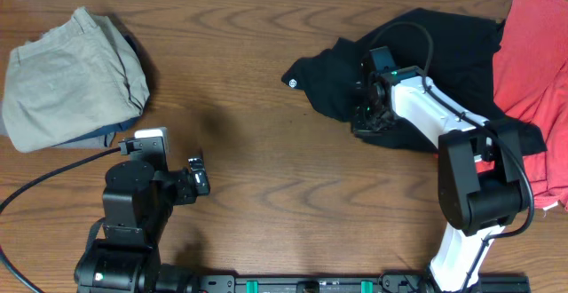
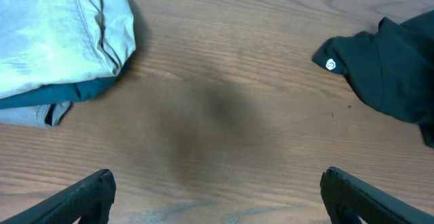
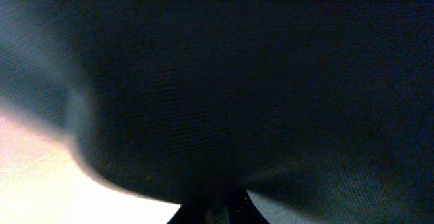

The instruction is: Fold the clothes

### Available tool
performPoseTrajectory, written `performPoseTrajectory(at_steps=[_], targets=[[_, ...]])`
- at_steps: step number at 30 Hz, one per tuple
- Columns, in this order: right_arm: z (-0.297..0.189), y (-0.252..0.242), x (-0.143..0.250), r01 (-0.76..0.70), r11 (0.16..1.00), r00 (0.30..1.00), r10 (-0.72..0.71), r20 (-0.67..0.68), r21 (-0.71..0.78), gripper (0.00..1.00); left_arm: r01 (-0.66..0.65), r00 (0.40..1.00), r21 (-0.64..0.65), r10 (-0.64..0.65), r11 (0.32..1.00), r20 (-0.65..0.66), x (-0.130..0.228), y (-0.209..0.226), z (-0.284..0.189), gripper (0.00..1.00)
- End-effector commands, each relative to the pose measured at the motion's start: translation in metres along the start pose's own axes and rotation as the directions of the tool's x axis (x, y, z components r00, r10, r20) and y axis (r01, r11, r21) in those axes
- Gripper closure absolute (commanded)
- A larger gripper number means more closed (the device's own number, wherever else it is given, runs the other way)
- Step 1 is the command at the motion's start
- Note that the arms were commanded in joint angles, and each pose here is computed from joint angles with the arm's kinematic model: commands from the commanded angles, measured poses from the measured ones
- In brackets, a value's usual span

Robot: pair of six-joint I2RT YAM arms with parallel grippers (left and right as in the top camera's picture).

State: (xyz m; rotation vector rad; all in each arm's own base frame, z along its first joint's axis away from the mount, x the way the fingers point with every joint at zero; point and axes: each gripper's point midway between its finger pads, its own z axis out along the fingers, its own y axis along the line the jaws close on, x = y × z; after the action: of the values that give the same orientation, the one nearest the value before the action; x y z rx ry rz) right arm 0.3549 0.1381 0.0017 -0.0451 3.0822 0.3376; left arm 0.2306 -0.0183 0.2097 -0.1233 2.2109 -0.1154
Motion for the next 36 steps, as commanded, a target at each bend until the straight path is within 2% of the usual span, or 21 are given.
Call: performPoseTrajectory(at_steps=[1, 3, 4, 5, 8, 10, 11, 12, 13, 15, 17, 19, 20, 21, 24, 26, 28, 32, 36], targets=[[-0.012, 0.103, 0.039, 0.292, 0.812, 0.939, -0.345, -0.013, -0.505, 0.99, 0.016, 1.000, -0.001, -0.016, 1.000, 0.014, -0.005, 0.000, -0.003, 0.02], [-0.034, 0.147, 0.060, 0.384, 0.626, 0.882, -0.465, 0.071, -0.679, 0.99, 0.016, 1.000, -0.001, -0.016, 1.000, 0.014, -0.005, 0.000, -0.003, 0.02], [-0.040, 0.163, 0.069, 0.413, 0.557, 0.859, -0.501, 0.105, -0.721, 0.98, 0.016, 1.000, -0.001, -0.016, 1.000, 0.015, -0.005, 0.000, -0.003, 0.02], [-0.044, 0.179, 0.077, 0.437, 0.508, 0.837, -0.533, 0.128, -0.742, 0.97, 0.016, 1.000, -0.001, -0.016, 1.000, 0.017, -0.006, 0.000, -0.003, 0.02], [-0.039, 0.218, 0.094, 0.538, 0.442, 0.761, -0.621, 0.188, -0.717, 0.96, 0.017, 0.999, 0.002, -0.017, 1.000, 0.031, -0.010, -0.001, -0.003, 0.02], [-0.025, 0.237, 0.097, 0.587, 0.487, 0.744, -0.639, 0.194, -0.647, 0.96, 0.018, 0.999, 0.005, -0.018, 1.000, 0.047, -0.013, -0.001, -0.003, 0.02], [-0.016, 0.242, 0.093, 0.594, 0.548, 0.759, -0.625, 0.183, -0.590, 0.96, 0.019, 0.998, 0.007, -0.019, 1.000, 0.053, -0.015, -0.002, -0.003, 0.02], [-0.008, 0.243, 0.088, 0.592, 0.606, 0.776, -0.606, 0.173, -0.532, 0.91, 0.019, 0.998, 0.008, -0.019, 1.000, 0.058, -0.016, -0.002, -0.003, 0.02], [-0.001, 0.241, 0.081, 0.576, 0.674, 0.802, -0.574, 0.164, -0.461, 0.75, 0.019, 0.998, 0.009, -0.019, 1.000, 0.061, -0.017, -0.002, -0.003, 0.02], [0.007, 0.230, 0.066, 0.519, 0.784, 0.853, -0.499, 0.152, -0.341, 0.52, 0.019, 0.998, 0.009, -0.019, 1.000, 0.061, -0.017, -0.002, -0.003, 0.02], [0.006, 0.214, 0.053, 0.453, 0.853, 0.891, -0.428, 0.149, -0.257, 0.41, 0.019, 0.998, 0.009, -0.019, 1.000, 0.061, -0.017, -0.002, -0.003, 0.02], [-0.002, 0.197, 0.041, 0.408, 0.889, 0.911, -0.383, 0.152, -0.209, 0.38, 0.019, 0.998, 0.009, -0.019, 1.000, 0.060, -0.017, -0.002, -0.003, 0.02], [-0.010, 0.185, 0.035, 0.385, 0.903, 0.920, -0.359, 0.156, -0.189, 0.29, 0.019, 0.998, 0.009, -0.019, 1.000, 0.060, -0.017, -0.002, -0.003, 0.02], [-0.017, 0.175, 0.029, 0.363, 0.916, 0.927, -0.338, 0.162, -0.172, 0.14, 0.019, 0.998, 0.009, -0.019, 1.000, 0.061, -0.017, -0.002, -0.003, 0.02], [-0.042, 0.134, 0.010, 0.274, 0.956, 0.950, -0.253, 0.181, -0.104, 0.12, 0.046, 0.997, 0.012, -0.046, 0.999, 0.065, -0.018, -0.002, -0.003, 0.02], [-0.057, 0.103, 0.001, 0.210, 0.976, 0.963, -0.197, 0.186, -0.054, 0.10, 0.121, 0.991, 0.017, -0.122, 0.992, 0.062, -0.018, -0.002, -0.003, 0.02], [-0.073, 0.066, -0.004, 0.125, 0.992, 0.975, -0.123, 0.185, 0.005, 0.01, 0.159, 0.986, 0.049, -0.161, 0.986, 0.043, -0.016, -0.008, -0.001, 0.02], [-0.089, 0.006, -0.003, -0.022, 0.998, 0.989, 0.014, 0.145, 0.056, 0.01, 0.180, 0.983, 0.145, -0.173, 0.973, -0.059, -0.002, -0.028, 0.009, 0.02], [-0.095, -0.048, 0.010, -0.154, 0.984, 0.986, 0.147, 0.077, 0.091, 0.01, 0.278, 0.945, 0.151, -0.242, 0.949, -0.219, 0.021, -0.039, 0.032, 0.03]])
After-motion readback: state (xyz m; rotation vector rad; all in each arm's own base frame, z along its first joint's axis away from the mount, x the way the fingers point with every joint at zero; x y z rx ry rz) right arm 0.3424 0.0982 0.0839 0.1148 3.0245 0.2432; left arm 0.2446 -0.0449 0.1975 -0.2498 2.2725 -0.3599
